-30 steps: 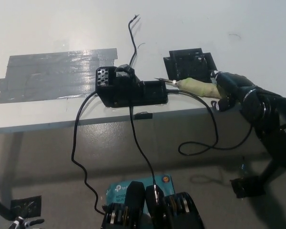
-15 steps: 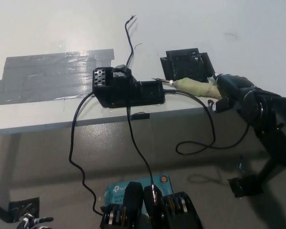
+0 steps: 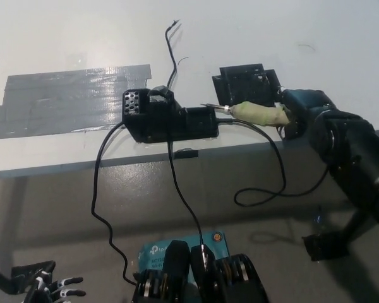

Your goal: The robot uses its right hand to grab and lift the soldering gun kept on the middle of the table and puts it in its base

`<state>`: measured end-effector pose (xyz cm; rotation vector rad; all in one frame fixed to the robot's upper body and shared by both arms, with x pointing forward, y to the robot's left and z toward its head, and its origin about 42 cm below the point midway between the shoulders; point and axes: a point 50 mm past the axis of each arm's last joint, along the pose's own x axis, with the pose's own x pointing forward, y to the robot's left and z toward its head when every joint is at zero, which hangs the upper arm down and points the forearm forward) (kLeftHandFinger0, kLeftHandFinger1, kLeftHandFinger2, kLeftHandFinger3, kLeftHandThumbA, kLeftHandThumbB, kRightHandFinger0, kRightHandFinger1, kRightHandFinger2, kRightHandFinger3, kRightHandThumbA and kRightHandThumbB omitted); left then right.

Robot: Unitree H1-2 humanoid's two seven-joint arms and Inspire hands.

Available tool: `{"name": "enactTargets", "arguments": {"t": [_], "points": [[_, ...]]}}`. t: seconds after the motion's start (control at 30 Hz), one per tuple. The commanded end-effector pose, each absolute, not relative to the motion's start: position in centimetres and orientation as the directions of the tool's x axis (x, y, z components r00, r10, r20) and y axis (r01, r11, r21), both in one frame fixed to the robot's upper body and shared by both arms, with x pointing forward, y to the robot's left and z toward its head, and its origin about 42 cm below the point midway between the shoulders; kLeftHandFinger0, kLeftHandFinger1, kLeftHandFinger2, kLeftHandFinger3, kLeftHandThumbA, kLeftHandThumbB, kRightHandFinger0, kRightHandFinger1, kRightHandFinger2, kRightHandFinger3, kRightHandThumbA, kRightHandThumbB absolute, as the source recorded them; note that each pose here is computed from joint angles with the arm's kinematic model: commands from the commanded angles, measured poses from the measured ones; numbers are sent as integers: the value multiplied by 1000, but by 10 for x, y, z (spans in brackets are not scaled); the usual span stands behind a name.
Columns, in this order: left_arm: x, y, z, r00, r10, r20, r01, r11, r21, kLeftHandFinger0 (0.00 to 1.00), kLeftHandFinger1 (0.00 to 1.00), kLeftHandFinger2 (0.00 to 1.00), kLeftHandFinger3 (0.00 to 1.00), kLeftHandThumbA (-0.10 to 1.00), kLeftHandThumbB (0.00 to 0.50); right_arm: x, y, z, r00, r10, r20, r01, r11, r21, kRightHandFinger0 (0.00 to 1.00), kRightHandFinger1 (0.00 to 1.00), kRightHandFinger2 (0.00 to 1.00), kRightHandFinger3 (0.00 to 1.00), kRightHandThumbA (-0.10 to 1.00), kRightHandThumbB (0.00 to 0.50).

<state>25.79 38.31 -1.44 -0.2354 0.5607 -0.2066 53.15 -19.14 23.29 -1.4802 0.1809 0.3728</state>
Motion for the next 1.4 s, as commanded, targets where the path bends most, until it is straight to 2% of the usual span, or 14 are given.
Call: {"name": "enactTargets", "arguments": {"t": [0.0,0.33,0.43,0.5,0.63,0.67,0.73,0.8,0.87,0.93,1.13,1.17,1.27,1.37], "points": [[268,386,-3,850,-253,-462,158,959,-234,0,207,479,624,878,500,528,-180,226,898,149,-414,-406,-82,-910,550,702,912,1000,531,262],[281,381,1,850,-272,-451,189,957,-222,0,181,468,587,860,500,524,-187,207,852,57,-521,-508,-158,-847,616,809,1000,1000,542,284],[283,378,2,851,-279,-445,193,954,-230,0,178,469,588,854,500,526,-184,202,828,52,-558,-539,-195,-819,747,970,1000,1000,454,322],[284,377,2,850,-277,-448,190,954,-230,0,176,449,576,848,500,525,-182,201,827,56,-559,-534,-229,-814,627,839,1000,1000,385,353],[285,376,1,849,-279,-448,193,954,-229,0,150,414,542,836,500,522,-180,196,830,64,-554,-520,-272,-810,20,110,471,1000,179,313],[285,375,2,849,-282,-447,197,953,-228,0,157,422,546,836,500,519,-181,193,840,63,-538,-505,-269,-820,1,39,441,1000,-49,243],[286,375,3,847,-290,-447,212,953,-216,0,163,436,552,849,500,515,-184,186,862,63,-502,-460,-316,-830,0,1,359,1000,-100,135],[287,374,4,847,-290,-445,221,954,-201,0,171,428,547,851,500,514,-189,177,896,49,-442,-382,-424,-822,29,37,137,572,-17,386],[288,374,4,846,-288,-449,220,955,-198,0,177,414,536,837,500,511,-193,173,920,62,-386,-316,-463,-828,4,4,61,583,-56,345],[288,374,5,843,-291,-452,226,955,-193,2,190,420,535,830,500,507,-197,171,940,66,-333,-272,-443,-854,52,105,156,655,-75,201],[288,374,4,838,-294,-459,241,955,-173,9,234,461,553,819,500,500,-205,164,964,67,-258,-198,-469,-861,0,222,478,704,-38,169],[287,374,4,835,-285,-470,235,958,-164,0,231,447,553,821,500,497,-208,158,968,90,-233,-167,-461,-871,0,177,442,553,-9,137],[285,376,2,830,-286,-479,239,958,-157,0,243,447,559,828,500,495,-209,153,971,82,-223,-165,-445,-880,0,218,534,508,8,79],[283,376,1,827,-283,-486,238,959,-154,0,238,427,532,826,500,492,-211,151,975,103,-195,-138,-407,-903,0,255,578,511,-16,143]]}}
